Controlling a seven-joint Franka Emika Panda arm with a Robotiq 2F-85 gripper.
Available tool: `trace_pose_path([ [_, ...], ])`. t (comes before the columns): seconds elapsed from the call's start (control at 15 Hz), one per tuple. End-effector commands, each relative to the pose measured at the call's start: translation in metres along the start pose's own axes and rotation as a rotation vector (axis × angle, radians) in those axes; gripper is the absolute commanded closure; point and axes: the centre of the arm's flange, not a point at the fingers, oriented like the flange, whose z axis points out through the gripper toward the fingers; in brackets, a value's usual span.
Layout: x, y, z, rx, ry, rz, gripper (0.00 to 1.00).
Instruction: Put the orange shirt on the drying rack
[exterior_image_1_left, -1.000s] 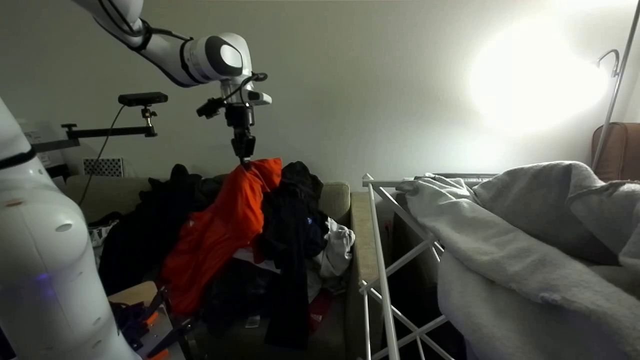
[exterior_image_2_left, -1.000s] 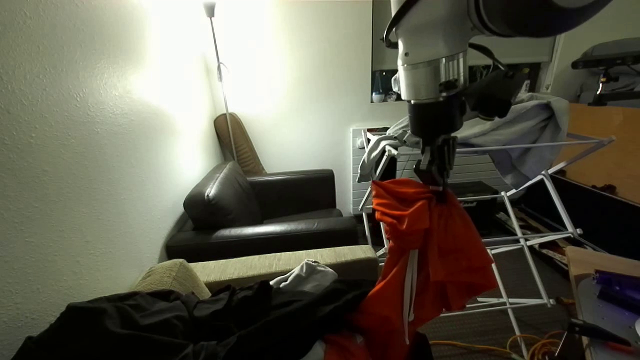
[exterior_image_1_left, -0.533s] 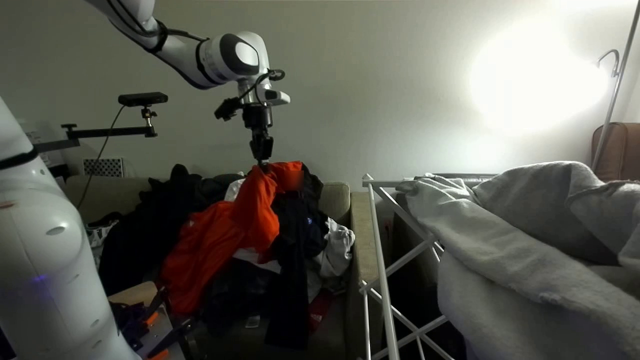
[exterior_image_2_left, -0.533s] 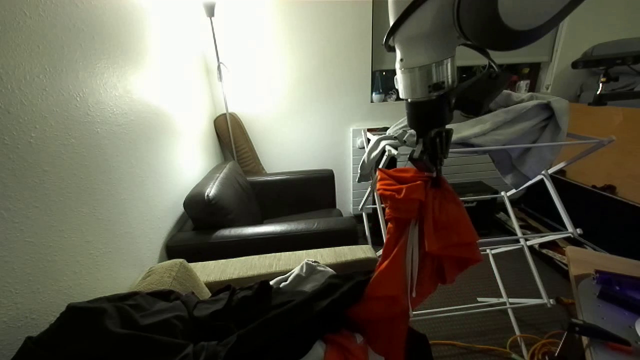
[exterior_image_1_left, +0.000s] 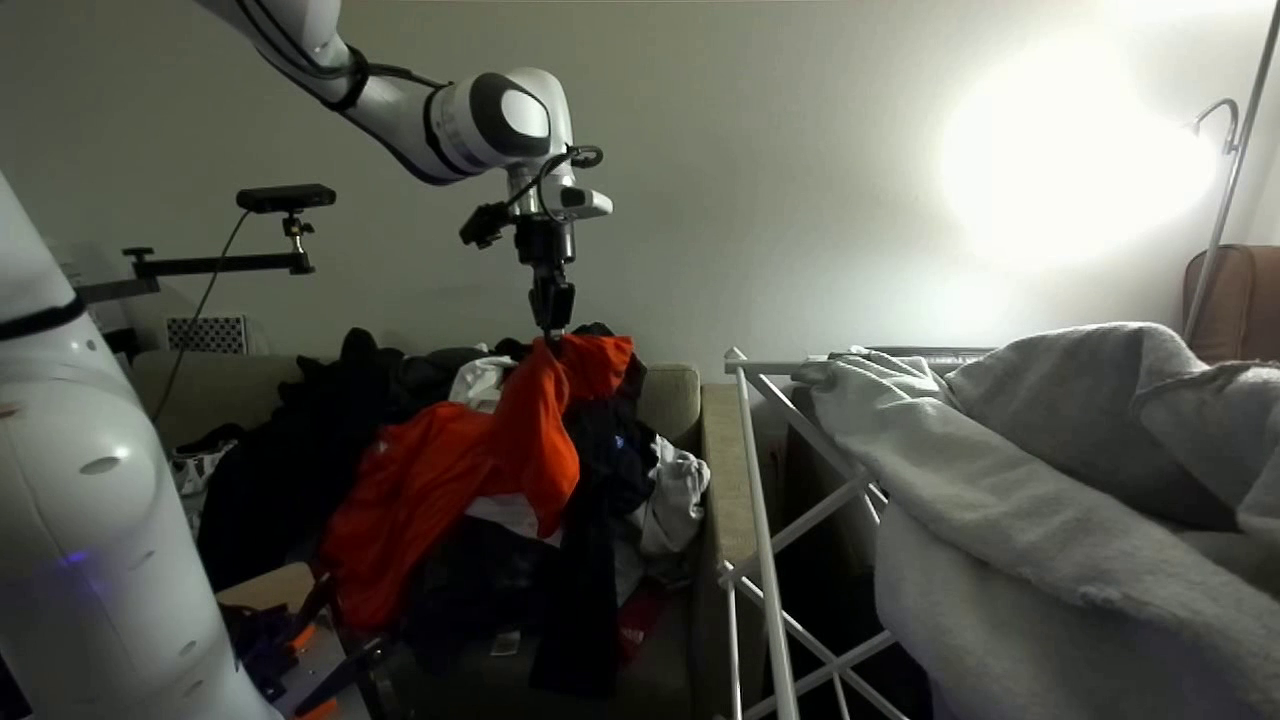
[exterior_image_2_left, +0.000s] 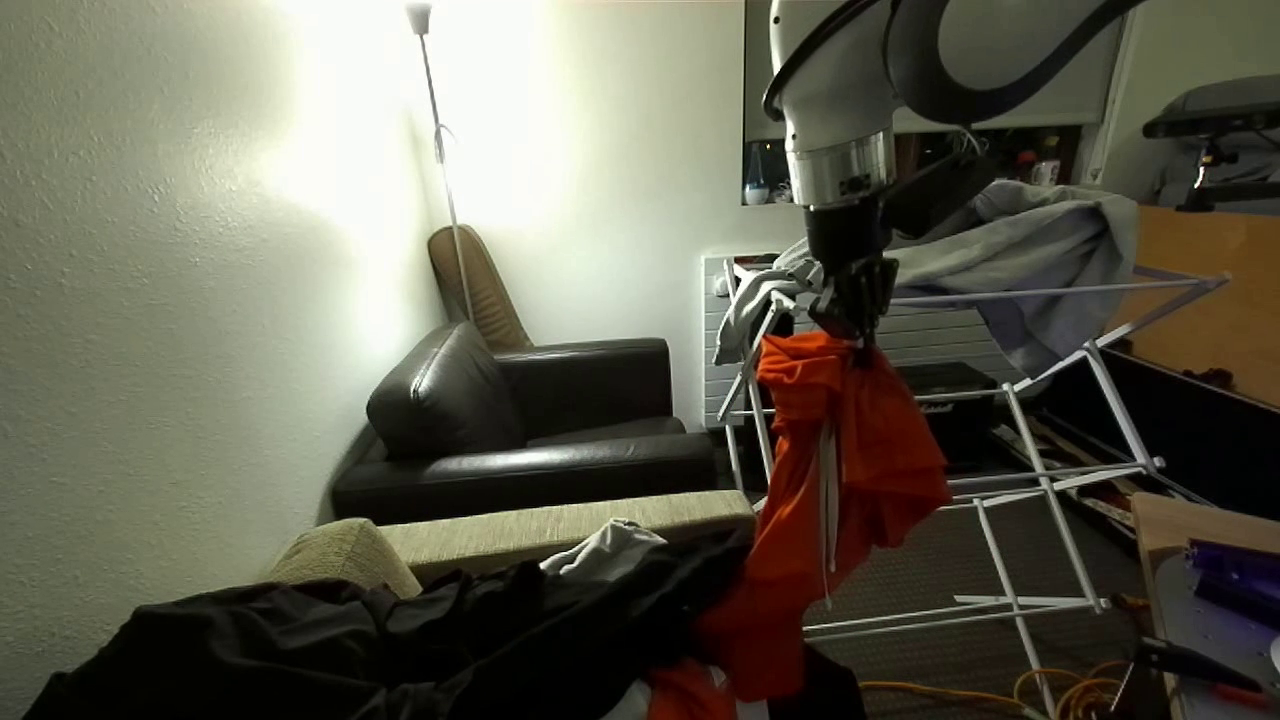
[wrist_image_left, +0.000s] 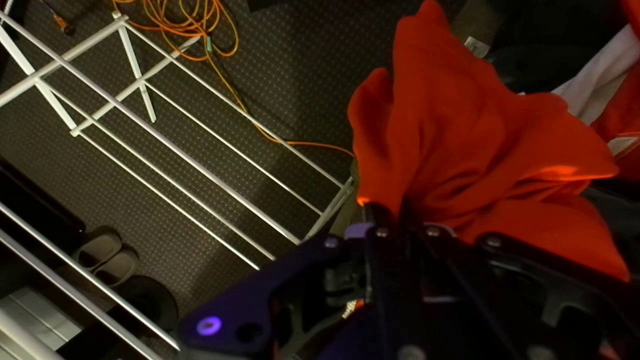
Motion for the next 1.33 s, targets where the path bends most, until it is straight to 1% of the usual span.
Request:
trace_pose_path([
  [0.0, 0.0, 0.0, 0.0, 0.0, -0.001, -0.001, 0.94],
  [0.4, 0.001, -0.001, 0.001, 0.0, -0.001, -0.001, 0.94],
  [0.47, 0.001, -0.001, 0.001, 0.0, -0.001, -0.001, 0.99],
  [0.6, 0.007, 0.001, 0.001, 0.004, -0.005, 0.02, 0.99],
  [0.8, 0.027, 0.013, 0.0, 0.012, -0.006, 0.066, 0.99],
  [1.27, 0.087, 0.068, 0.001, 0.027, 0.005, 0.199, 0.99],
])
